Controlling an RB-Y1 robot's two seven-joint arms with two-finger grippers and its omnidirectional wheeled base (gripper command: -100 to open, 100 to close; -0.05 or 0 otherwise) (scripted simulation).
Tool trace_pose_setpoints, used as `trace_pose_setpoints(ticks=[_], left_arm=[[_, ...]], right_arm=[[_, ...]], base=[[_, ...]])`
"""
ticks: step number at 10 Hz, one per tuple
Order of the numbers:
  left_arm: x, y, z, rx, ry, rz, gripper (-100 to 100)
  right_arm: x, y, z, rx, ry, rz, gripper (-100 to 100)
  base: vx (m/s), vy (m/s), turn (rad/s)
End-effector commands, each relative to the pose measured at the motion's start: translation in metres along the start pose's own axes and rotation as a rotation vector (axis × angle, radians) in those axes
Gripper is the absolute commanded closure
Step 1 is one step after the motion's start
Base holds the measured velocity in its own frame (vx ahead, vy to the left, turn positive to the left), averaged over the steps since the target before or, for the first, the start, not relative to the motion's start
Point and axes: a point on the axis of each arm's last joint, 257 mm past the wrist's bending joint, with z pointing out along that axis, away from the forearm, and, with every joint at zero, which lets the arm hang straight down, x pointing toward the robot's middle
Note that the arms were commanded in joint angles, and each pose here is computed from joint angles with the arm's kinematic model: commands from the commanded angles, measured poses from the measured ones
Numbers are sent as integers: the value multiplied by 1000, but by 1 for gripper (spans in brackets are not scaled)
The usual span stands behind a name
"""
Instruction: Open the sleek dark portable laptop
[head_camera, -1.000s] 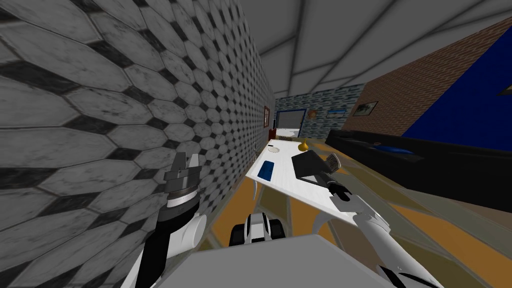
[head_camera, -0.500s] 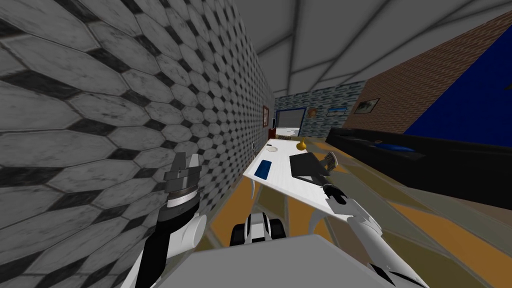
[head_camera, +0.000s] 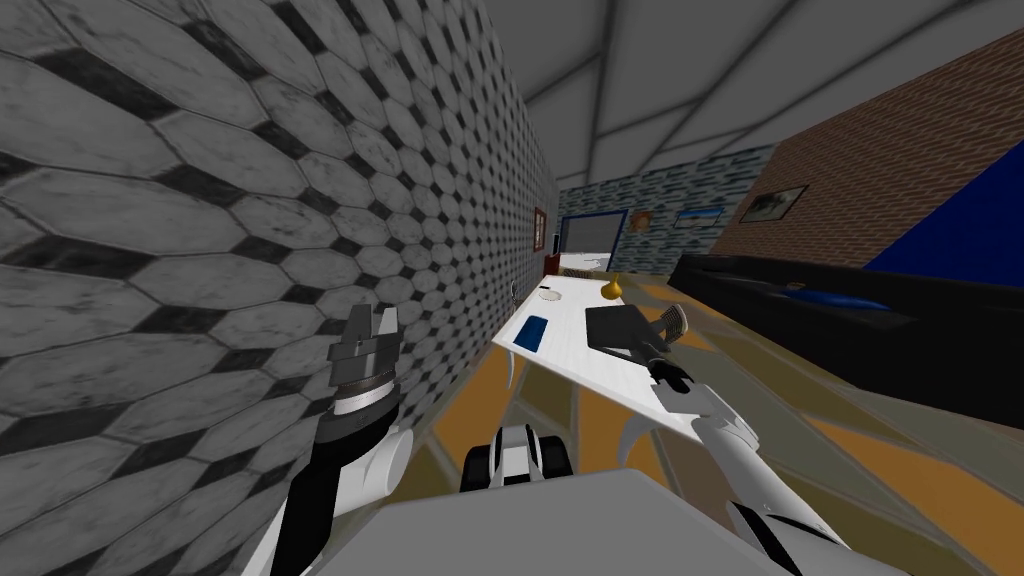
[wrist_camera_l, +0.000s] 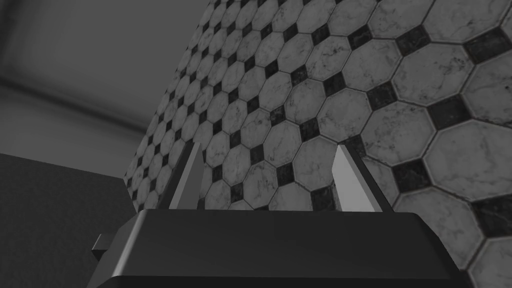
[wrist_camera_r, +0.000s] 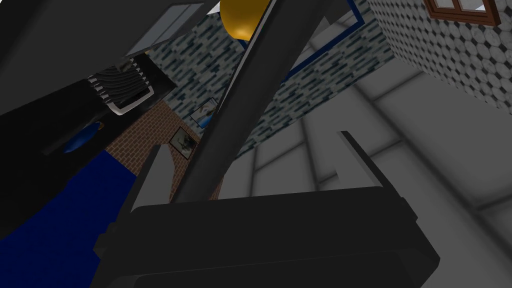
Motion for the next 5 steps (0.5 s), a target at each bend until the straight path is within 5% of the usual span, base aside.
trace_pose_setpoints(ticks=[1, 3, 4, 5], left_arm=[[0, 0, 0, 0, 0, 0, 0], [0, 0, 0, 0, 0, 0, 0], [0, 0, 0, 0, 0, 0, 0], [0, 0, 0, 0, 0, 0, 0]], right_arm=[[-19, 6, 8, 21, -19, 6, -100], [-19, 8, 8, 24, -19, 7, -100], [-20, 7, 8, 28, -19, 8, 0], [-18, 7, 8, 29, -17, 8, 0]], base=[[-90, -2, 99], [-58, 5, 65], [-8, 2, -1], [0, 0, 0]])
